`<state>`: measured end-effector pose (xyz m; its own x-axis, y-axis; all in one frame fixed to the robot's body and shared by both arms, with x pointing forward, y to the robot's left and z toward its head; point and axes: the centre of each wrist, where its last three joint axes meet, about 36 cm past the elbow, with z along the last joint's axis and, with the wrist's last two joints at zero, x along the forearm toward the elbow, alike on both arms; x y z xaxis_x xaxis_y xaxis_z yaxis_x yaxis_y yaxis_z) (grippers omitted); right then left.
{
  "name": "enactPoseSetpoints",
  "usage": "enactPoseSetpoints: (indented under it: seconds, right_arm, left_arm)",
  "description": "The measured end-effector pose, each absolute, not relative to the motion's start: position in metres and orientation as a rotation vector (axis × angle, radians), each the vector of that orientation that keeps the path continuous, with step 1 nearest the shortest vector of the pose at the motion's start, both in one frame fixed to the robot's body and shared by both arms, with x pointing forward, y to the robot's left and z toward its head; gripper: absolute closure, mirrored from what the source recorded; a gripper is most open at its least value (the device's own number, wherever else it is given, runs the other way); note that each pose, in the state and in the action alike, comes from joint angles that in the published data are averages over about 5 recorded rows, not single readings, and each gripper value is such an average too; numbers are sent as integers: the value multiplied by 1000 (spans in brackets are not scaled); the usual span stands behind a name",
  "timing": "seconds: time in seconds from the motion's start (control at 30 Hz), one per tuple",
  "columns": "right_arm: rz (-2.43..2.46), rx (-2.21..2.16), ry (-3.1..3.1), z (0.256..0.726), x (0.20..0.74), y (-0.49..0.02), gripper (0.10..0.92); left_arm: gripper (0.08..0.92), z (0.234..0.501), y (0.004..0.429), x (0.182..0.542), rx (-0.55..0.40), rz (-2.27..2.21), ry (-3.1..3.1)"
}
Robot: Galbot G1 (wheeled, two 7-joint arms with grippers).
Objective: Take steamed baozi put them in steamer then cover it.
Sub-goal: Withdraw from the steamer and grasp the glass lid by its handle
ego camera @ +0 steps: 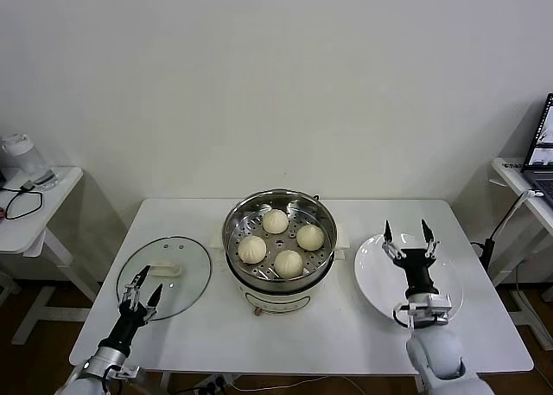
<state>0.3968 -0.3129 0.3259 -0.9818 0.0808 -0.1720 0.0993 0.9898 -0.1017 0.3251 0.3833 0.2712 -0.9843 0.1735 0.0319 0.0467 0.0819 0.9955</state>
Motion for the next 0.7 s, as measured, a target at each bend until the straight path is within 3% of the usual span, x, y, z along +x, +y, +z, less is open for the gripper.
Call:
enactPoseSetpoints:
  seconds: [0.7]
  right_arm:
    - [-164, 171, 3023, 295, 365, -298, 200]
  left_arm:
    - [177, 248, 394, 372, 192, 2202, 2069]
